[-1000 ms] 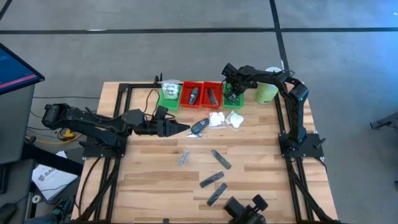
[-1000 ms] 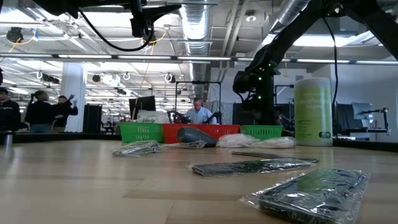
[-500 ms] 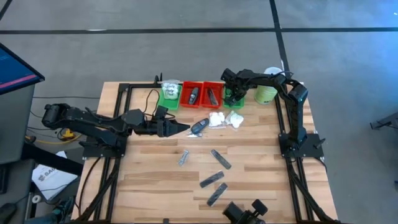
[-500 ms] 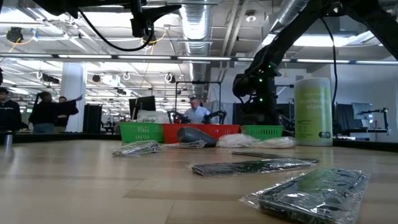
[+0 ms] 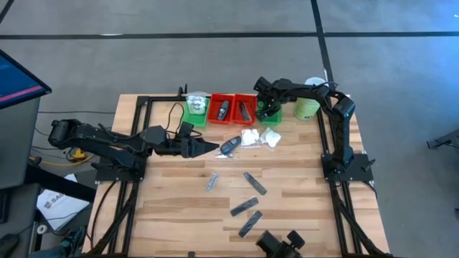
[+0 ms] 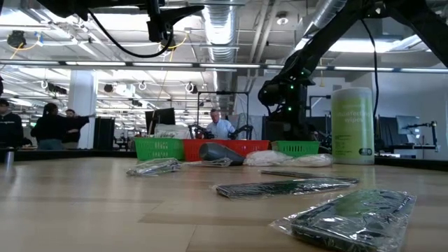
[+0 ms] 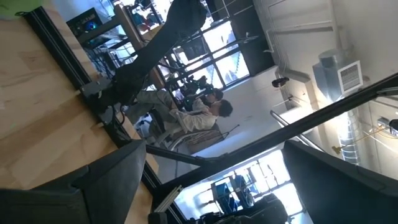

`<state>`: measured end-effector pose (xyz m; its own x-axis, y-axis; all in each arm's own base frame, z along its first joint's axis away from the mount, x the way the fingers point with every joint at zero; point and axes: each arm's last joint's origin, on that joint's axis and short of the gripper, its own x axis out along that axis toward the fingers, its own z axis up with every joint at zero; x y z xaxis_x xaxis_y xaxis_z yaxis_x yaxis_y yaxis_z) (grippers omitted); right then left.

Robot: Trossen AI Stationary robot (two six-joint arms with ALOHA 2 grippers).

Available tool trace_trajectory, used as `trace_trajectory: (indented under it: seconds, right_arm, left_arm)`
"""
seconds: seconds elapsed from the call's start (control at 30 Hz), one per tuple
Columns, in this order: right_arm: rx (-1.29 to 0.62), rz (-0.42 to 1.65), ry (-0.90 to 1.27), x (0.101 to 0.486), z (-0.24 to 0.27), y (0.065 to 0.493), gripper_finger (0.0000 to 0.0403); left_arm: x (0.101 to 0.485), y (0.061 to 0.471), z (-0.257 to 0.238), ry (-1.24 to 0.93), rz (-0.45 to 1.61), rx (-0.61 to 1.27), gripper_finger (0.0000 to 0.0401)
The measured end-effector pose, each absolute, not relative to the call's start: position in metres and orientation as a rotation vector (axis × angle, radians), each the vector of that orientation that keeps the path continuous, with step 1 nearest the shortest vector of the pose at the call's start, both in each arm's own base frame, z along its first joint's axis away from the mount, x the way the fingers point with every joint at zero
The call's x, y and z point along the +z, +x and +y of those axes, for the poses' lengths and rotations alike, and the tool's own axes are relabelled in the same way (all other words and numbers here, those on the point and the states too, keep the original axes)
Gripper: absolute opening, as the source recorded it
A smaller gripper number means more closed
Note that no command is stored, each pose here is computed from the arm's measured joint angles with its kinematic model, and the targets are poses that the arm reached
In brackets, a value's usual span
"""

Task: Pick & Place Travel size toiletries
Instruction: Put the nail cutter into the right green basket, then put the comb into the right red basket

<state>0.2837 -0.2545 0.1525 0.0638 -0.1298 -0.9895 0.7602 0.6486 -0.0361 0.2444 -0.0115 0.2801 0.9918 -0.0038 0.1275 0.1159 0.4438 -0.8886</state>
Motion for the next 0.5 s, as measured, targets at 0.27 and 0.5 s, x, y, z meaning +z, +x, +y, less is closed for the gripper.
trace_trajectory:
  seconds: [0.27,0.5]
  right_arm:
    - [-0.775,1.381,0.584,0.162,-0.261,0.279,0.0000]
    - [-0.838,1.268,0.531,0.222,-0.276,0.286,0.0000]
  left_arm:
    - [0.280,0.244,-0.012,-1.109,-0.112,-0.074,0.0374]
    - [0.280,0.244,-0.012,-1.108,-0.112,-0.074,0.0374]
